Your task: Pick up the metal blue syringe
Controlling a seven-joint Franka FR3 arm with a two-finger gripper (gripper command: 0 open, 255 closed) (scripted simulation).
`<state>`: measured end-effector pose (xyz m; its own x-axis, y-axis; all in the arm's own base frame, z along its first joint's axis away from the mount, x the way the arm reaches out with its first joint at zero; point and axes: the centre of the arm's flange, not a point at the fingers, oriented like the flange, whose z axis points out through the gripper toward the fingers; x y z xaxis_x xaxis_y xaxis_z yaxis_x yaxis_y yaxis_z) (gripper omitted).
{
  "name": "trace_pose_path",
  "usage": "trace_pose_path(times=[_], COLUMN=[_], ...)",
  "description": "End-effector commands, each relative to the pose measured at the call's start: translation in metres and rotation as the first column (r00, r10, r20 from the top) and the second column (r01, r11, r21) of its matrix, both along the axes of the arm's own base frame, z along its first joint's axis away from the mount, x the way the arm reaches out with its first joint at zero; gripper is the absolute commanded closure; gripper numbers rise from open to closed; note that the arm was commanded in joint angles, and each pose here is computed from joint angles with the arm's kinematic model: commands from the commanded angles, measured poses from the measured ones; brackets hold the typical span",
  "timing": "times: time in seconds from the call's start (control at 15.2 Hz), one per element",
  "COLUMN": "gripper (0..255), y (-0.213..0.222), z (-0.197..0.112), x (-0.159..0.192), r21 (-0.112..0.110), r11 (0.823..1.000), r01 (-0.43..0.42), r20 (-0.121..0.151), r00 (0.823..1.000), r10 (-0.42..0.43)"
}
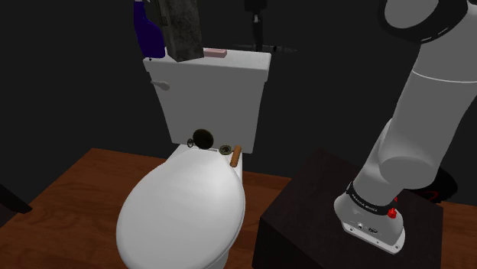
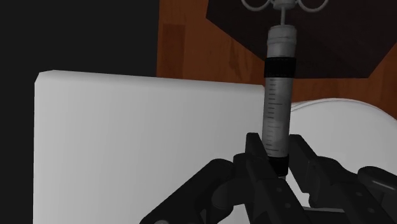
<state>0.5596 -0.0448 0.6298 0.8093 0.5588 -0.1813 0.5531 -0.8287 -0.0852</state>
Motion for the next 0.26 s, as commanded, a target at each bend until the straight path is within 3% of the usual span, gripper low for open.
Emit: trace_pose_path(times=[0.0,0.2], gripper=[255,255], y=[-0.0005,-0.0005], z=[0.0108,0.0169], x=[0.0005,0.0005], r21=[0.0,0.0], r11=[1.0,1.0], r01=[0.0,0.0], r20=[0.0,0.0], r00=[1.0,1.0], r10=[0.0,0.0])
